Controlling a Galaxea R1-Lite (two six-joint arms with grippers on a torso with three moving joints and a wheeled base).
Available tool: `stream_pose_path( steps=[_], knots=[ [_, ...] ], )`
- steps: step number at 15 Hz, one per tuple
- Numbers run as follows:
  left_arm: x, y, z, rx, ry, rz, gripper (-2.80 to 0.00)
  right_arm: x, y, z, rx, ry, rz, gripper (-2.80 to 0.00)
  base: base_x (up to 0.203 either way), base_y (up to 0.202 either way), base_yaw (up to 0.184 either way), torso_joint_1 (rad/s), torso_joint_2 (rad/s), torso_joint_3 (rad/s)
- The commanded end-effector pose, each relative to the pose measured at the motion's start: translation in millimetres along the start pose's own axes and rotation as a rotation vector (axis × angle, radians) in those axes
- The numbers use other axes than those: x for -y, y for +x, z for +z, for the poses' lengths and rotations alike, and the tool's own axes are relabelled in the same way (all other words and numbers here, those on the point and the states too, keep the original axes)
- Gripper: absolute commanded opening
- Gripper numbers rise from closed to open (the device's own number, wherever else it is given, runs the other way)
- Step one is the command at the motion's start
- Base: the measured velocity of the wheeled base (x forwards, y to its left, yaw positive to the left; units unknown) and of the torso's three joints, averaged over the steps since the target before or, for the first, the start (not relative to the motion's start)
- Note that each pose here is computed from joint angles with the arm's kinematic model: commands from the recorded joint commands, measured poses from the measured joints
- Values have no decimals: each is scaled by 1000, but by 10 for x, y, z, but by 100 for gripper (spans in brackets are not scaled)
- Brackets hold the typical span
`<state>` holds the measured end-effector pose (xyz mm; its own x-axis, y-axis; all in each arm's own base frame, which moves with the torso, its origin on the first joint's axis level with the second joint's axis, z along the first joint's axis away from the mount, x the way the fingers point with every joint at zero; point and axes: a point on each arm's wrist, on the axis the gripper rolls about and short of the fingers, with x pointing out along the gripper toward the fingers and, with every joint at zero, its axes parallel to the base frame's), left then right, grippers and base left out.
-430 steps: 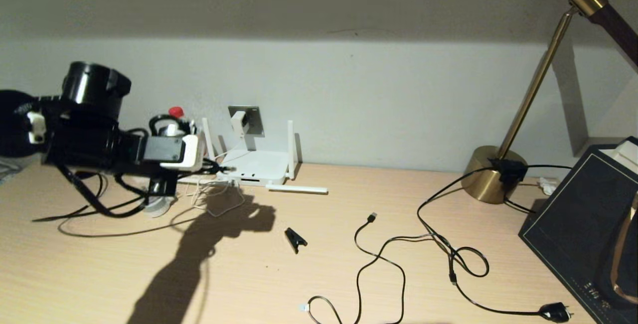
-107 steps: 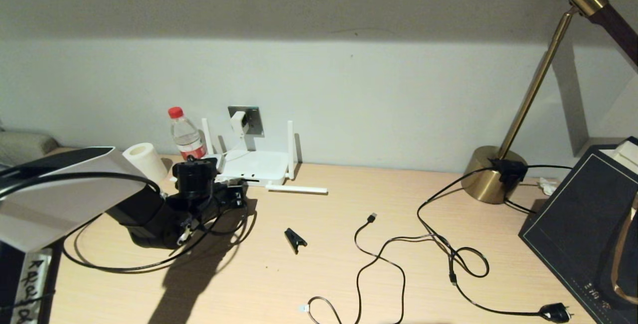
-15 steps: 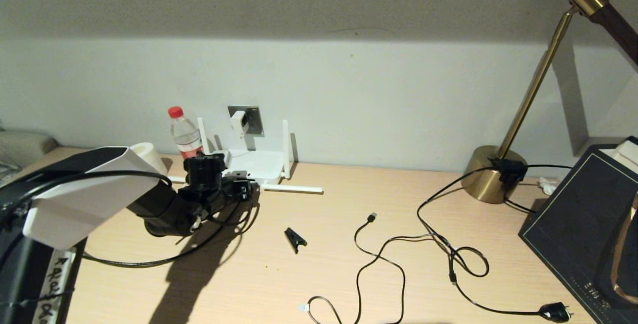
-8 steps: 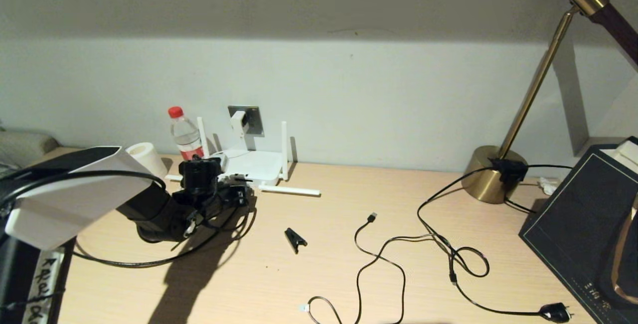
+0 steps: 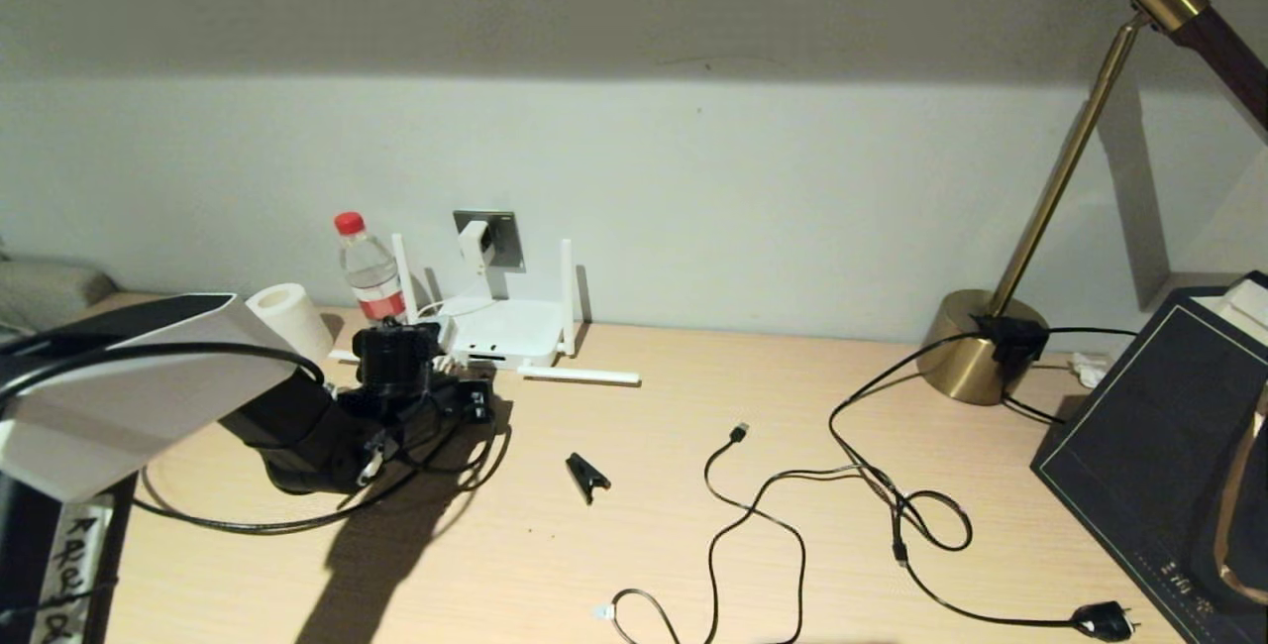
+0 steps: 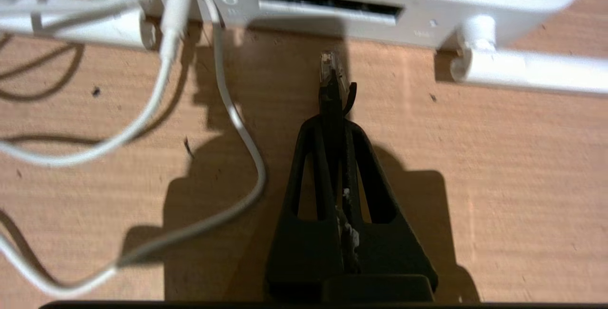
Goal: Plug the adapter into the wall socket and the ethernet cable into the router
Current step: Plug cable into router interface
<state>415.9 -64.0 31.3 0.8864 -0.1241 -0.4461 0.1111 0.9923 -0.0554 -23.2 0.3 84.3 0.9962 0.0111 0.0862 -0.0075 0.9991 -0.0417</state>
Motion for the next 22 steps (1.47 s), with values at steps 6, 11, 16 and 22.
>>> stream_pose_path(
  steps=[6, 11, 16, 22],
  knots=[
    [40, -1024, 413, 94, 13, -118, -280, -4, 20, -94, -34, 0, 3, -280, 0, 0, 0, 0, 0, 0],
    [115, -2127, 798, 270, 174, -466, -280, -4, 20, -94, -34, 0, 3, -280, 0, 0, 0, 0, 0, 0],
    [586, -2405, 1105, 463, 474, -787, -280, -4, 21, -97, -34, 0, 1, -280, 0, 0, 0, 0, 0, 0],
    [1119, -2686, 1128, 487, 804, -871, -280, 4, -29, 182, 46, 34, 12, -280, 0, 0, 0, 0, 0, 0]
  ],
)
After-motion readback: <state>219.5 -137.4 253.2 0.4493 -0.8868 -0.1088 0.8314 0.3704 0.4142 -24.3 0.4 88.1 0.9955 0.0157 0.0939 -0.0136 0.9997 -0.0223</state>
